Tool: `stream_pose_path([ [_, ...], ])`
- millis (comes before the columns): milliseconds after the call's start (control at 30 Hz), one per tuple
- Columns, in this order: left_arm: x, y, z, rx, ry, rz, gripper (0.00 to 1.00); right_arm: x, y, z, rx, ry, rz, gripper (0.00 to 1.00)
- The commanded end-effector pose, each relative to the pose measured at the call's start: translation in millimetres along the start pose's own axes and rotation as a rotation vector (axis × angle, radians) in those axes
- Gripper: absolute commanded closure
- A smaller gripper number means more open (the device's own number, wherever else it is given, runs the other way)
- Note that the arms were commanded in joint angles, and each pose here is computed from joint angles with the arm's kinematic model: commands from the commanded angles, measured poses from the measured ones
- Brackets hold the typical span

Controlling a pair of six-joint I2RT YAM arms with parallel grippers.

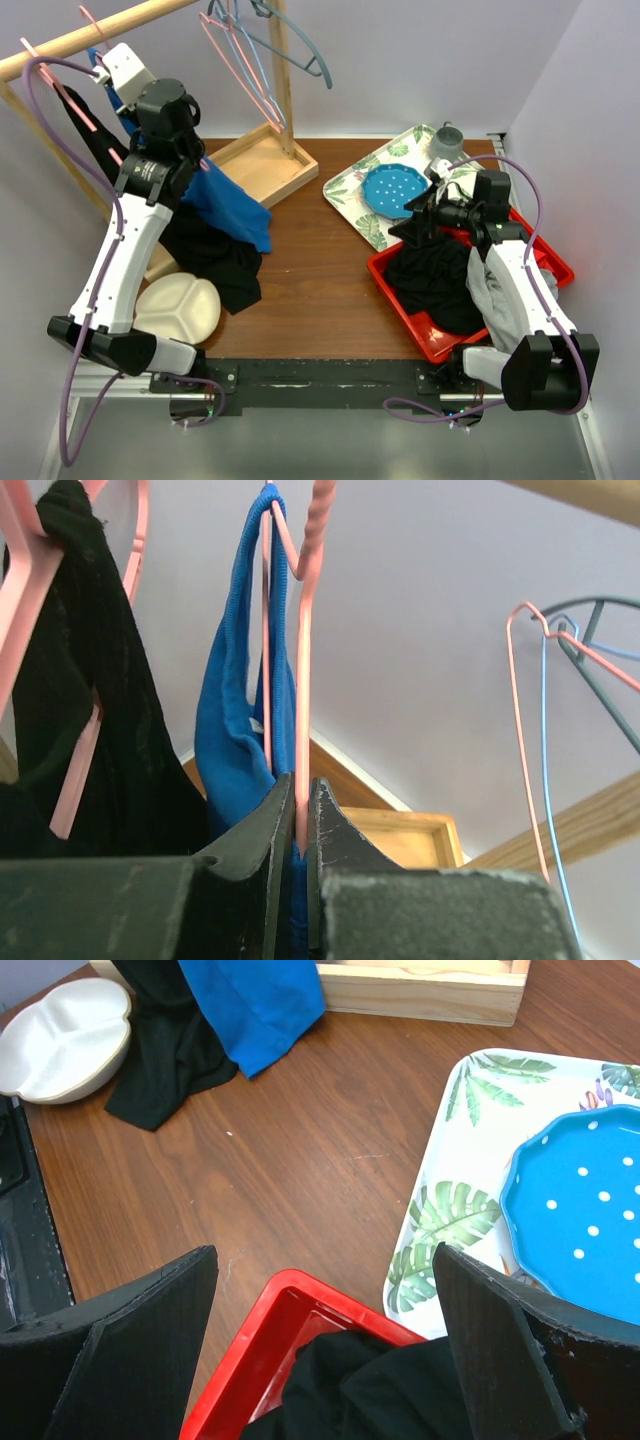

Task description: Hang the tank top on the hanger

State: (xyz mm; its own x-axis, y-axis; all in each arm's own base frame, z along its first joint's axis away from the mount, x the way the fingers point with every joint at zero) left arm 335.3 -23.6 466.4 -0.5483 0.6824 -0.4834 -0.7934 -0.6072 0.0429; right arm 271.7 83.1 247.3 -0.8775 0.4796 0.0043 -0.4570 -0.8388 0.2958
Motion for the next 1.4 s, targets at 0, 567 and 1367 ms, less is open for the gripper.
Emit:
stream_pose_path([
  [0,-8,-8,30,-0.062,0.141,-0.028,1.00,1,1,6,-0.036,0.032,0.018,0.07],
  [567,31,-14,5,0.038,0.173,0.002,0.88,-6,8,5,-0.039,0.023,-0.013,0.07],
  [1367,56,121,48,0.236,0.098,-0.712,0.11,-4,69,60,0.080,0.163,-0.329,0.01],
])
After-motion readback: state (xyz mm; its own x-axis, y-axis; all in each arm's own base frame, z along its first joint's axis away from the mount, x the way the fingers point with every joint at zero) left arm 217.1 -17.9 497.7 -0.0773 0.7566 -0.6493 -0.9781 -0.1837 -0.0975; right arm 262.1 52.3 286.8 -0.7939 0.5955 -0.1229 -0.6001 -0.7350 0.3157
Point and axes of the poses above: each gripper's point midway between its finger pads, its own y axis back along the fingers, its own x axis along the line the jaws close on, z = x × y, the point moved 7 cm from there along y, back along the fingers, and after that the axes turned 11 degrees about y, right-handed, at the moved point
